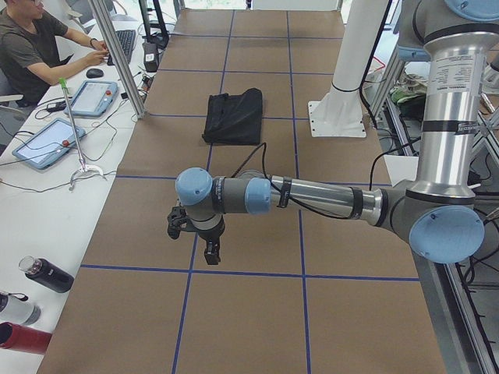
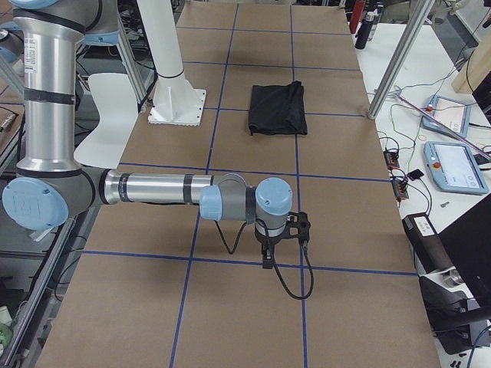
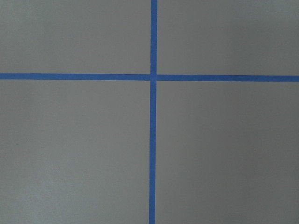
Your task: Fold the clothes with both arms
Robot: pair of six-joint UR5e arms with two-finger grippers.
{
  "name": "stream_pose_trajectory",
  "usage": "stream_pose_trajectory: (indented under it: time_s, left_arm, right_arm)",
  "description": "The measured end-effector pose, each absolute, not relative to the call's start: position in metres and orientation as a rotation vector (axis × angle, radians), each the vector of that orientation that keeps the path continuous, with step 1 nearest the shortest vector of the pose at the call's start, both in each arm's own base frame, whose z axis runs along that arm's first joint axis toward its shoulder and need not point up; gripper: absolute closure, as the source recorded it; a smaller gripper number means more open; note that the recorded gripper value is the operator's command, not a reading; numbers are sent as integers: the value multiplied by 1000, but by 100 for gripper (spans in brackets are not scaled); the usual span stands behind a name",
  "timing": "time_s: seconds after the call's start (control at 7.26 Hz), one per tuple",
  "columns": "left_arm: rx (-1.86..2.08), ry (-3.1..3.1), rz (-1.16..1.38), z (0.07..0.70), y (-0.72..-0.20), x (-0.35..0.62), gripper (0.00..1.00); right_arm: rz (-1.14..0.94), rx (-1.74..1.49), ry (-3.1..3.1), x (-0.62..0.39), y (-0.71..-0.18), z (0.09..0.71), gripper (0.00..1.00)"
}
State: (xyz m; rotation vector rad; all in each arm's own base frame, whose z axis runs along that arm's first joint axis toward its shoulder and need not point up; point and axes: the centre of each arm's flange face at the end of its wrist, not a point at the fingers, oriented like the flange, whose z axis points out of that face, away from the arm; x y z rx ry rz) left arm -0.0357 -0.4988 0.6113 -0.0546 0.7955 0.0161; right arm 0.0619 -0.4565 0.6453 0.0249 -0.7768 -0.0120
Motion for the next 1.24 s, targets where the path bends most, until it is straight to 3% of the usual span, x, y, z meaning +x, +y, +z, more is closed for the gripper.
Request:
stream_pose_trajectory:
  time_s: [1.24]
  left_arm:
    - [-62, 793, 15, 615, -497, -36, 0]
  right_arm:
    - [-12, 27, -789, 61, -460, 641, 0]
